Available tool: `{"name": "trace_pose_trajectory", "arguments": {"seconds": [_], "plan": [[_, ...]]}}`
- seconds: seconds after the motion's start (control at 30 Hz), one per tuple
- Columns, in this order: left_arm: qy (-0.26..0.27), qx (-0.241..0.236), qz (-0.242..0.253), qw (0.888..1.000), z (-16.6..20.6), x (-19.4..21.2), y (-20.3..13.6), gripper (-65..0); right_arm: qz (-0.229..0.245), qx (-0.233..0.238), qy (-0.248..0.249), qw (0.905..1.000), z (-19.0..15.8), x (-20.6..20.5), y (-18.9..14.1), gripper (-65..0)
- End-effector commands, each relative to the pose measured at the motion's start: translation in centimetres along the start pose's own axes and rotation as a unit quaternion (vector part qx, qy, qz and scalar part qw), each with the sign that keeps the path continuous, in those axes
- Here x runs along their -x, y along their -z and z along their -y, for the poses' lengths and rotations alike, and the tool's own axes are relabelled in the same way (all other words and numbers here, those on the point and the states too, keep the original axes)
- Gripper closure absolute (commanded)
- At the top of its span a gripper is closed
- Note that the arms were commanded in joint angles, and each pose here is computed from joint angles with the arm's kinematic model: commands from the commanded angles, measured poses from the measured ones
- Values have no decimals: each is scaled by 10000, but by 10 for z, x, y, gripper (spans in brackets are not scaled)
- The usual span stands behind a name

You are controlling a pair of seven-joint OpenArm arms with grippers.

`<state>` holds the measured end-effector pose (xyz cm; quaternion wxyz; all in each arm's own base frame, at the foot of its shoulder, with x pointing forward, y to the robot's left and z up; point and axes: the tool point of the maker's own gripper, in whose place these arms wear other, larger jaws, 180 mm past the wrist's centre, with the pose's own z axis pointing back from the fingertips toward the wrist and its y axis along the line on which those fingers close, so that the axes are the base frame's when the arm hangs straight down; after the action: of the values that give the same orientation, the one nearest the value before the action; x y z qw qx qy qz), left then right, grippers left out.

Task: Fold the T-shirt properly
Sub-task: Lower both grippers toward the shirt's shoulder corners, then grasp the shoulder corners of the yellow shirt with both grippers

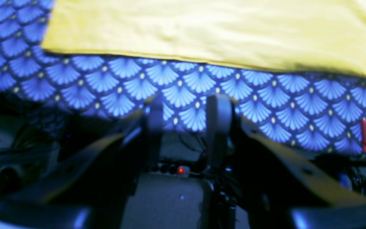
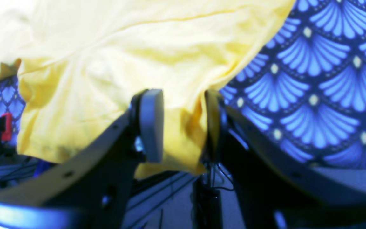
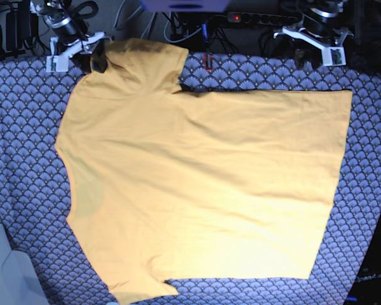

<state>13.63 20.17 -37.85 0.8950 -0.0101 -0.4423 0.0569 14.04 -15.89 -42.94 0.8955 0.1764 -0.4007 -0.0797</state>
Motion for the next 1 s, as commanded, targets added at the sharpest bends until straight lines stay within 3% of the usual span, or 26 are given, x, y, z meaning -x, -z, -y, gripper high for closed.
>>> {"name": "trace_pose_trajectory", "arguments": {"seconds": [0.0,0.13,0.37,0.77,0.9,0.97], "plan": [[31,24,155,9999,0,-8,-4,-222,-419,-212,23,9989,-13,22,-3,-224],[36,-11,166,9999,-2,-9,-5,-222,-356,-549,34,9979,-28,21,-3,-188],[40,5,198,9998,-1,-12,-6,-225,-330,-604,2,9976,-29,17,1,-6],[13,-195,399,9990,-15,-25,-2,-231,-365,-534,-73,9979,-22,9,6,0],[19,-431,539,9976,-31,-34,-1,-319,-358,-512,-74,9980,-20,8,5,0],[19,-539,600,9967,-39,-38,-1,-331,-351,-514,-77,9980,-20,8,6,0]]}}
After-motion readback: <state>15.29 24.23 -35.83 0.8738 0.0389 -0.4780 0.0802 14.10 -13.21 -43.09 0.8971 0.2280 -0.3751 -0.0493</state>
